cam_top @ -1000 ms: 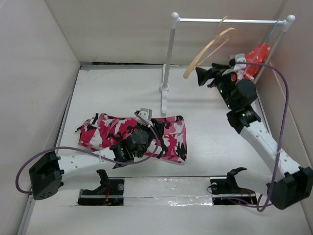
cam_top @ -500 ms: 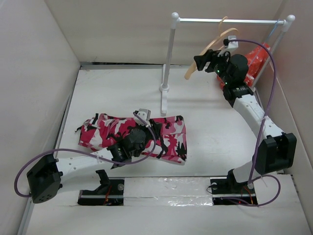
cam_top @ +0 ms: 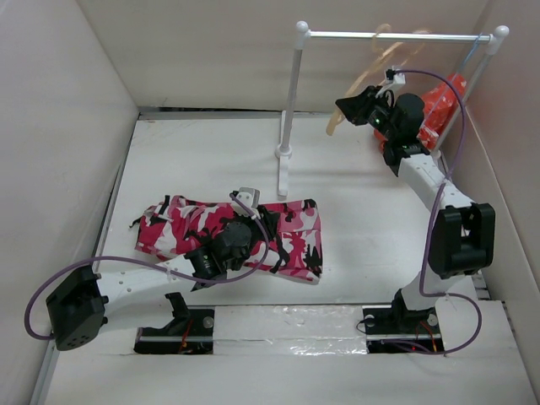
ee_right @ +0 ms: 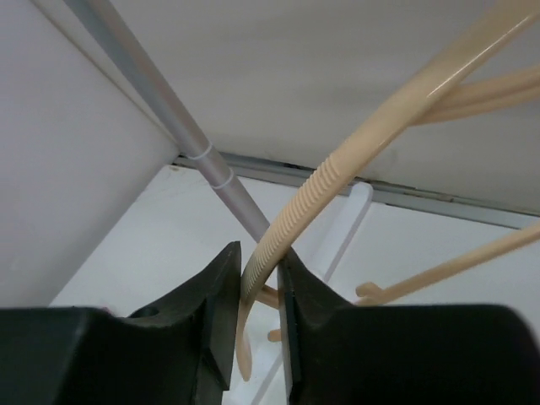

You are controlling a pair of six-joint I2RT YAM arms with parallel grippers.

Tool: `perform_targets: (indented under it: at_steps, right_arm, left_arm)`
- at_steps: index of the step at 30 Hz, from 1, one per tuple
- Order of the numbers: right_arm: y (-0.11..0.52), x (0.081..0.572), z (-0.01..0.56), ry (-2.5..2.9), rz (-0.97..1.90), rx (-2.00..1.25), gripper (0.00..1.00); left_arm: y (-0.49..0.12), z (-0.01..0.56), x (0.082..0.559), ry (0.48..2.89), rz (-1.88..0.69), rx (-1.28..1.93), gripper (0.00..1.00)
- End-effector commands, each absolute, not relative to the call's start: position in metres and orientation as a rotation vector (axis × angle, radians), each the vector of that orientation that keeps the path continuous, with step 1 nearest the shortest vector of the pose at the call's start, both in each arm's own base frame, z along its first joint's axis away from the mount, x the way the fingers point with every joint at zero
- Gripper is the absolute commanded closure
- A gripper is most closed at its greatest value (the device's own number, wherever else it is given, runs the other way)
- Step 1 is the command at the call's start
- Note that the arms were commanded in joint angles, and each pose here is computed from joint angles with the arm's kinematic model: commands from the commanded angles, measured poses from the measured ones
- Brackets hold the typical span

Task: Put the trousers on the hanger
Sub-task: Pick up the hanger from the clothesline.

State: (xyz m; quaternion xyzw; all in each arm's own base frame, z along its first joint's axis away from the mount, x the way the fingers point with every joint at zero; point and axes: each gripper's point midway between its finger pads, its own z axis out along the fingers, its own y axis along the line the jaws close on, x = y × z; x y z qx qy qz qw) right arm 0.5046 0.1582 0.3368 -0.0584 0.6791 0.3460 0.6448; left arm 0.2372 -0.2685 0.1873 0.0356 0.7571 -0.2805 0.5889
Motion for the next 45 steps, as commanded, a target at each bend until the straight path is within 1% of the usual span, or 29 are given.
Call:
perform_targets:
  at_steps: [1,3,4,7,9,10,12,16,17,20,21,24,26,30,32,33,36,37,38,40,43,44,45]
  right_arm:
    - [0.166,0.487,0.399,1.359,0.831,-0.227,0.84]
    - [0.168,0.483,0.397,1.356,0.843,-0.239,0.9]
    - [0.168,0.479,0.4,1.345,0.844,-0.247,0.94]
    - [0.168,0.468,0.412,1.321,0.832,-0.273,1.0]
    - [0.167,0.457,0.422,1.302,0.828,-0.291,1.0]
    - [0.167,0.448,0.426,1.293,0.825,-0.303,1.0]
    - [0.161,0.444,0.424,1.299,0.804,-0.299,1.0]
    - [0.16,0.431,0.405,1.339,0.815,-0.295,1.0]
    - [0.157,0.43,0.387,1.37,0.819,-0.286,1.0]
    - [0.158,0.422,0.369,1.385,0.839,-0.278,1.0]
    - [0.154,0.422,0.35,1.417,0.841,-0.265,1.0]
    - [0.156,0.417,0.326,1.446,0.881,-0.277,1.0]
    - [0.155,0.411,0.323,1.44,0.897,-0.284,1.0]
    - [0.155,0.398,0.3,1.487,0.881,-0.28,1.0]
    - [0.155,0.389,0.272,1.548,0.871,-0.275,1.0]
    - [0.157,0.381,0.269,1.554,0.863,-0.278,1.0]
    - [0.157,0.362,0.22,1.661,0.832,-0.257,1.0]
    - [0.161,0.353,0.212,1.67,0.84,-0.279,1.0]
    - [0.166,0.338,0.19,1.716,0.869,-0.296,1.0]
    - [0.169,0.321,0.18,1.732,0.878,-0.321,1.0]
    - [0.177,0.293,0.15,1.813,0.879,-0.362,1.0]
    - [0.177,0.284,0.149,1.818,0.875,-0.371,1.0]
    - [0.176,0.28,0.145,1.827,0.872,-0.372,1.0]
  left_arm:
    - [-0.268,0.201,0.24,1.721,-0.677,0.06,0.8]
    - [-0.27,0.202,0.239,1.724,-0.685,0.066,0.8]
    - [-0.271,0.202,0.238,1.723,-0.694,0.07,0.77]
    - [-0.27,0.202,0.239,1.721,-0.709,0.06,0.66]
    - [-0.269,0.205,0.238,1.718,-0.731,0.063,0.63]
    - [-0.27,0.208,0.237,1.707,-0.751,0.064,0.59]
    - [-0.269,0.209,0.236,1.697,-0.756,0.063,0.57]
    - [-0.267,0.207,0.238,1.702,-0.736,0.053,0.56]
    - [-0.269,0.207,0.238,1.702,-0.741,0.058,0.56]
    - [-0.27,0.208,0.238,1.69,-0.757,0.058,0.56]
    - [-0.272,0.207,0.239,1.687,-0.758,0.056,0.56]
    - [-0.278,0.21,0.239,1.69,-0.778,0.064,0.56]
    - [-0.283,0.214,0.238,1.682,-0.8,0.074,0.56]
    - [-0.293,0.241,0.239,1.651,-0.849,0.076,0.56]
    - [-0.301,0.259,0.239,1.617,-0.89,0.082,0.56]
    - [-0.306,0.262,0.241,1.615,-0.893,0.086,0.55]
    - [-0.326,0.276,0.248,1.612,-0.909,0.11,0.51]
    - [-0.334,0.278,0.248,1.615,-0.929,0.133,0.48]
    - [-0.341,0.281,0.249,1.611,-0.941,0.145,0.46]
    - [-0.362,0.286,0.254,1.614,-0.97,0.176,0.42]
    - [-0.388,0.291,0.262,1.617,-0.99,0.207,0.41]
    - [-0.394,0.305,0.265,1.592,-1.007,0.203,0.4]
    - [-0.403,0.296,0.27,1.609,-0.999,0.215,0.4]
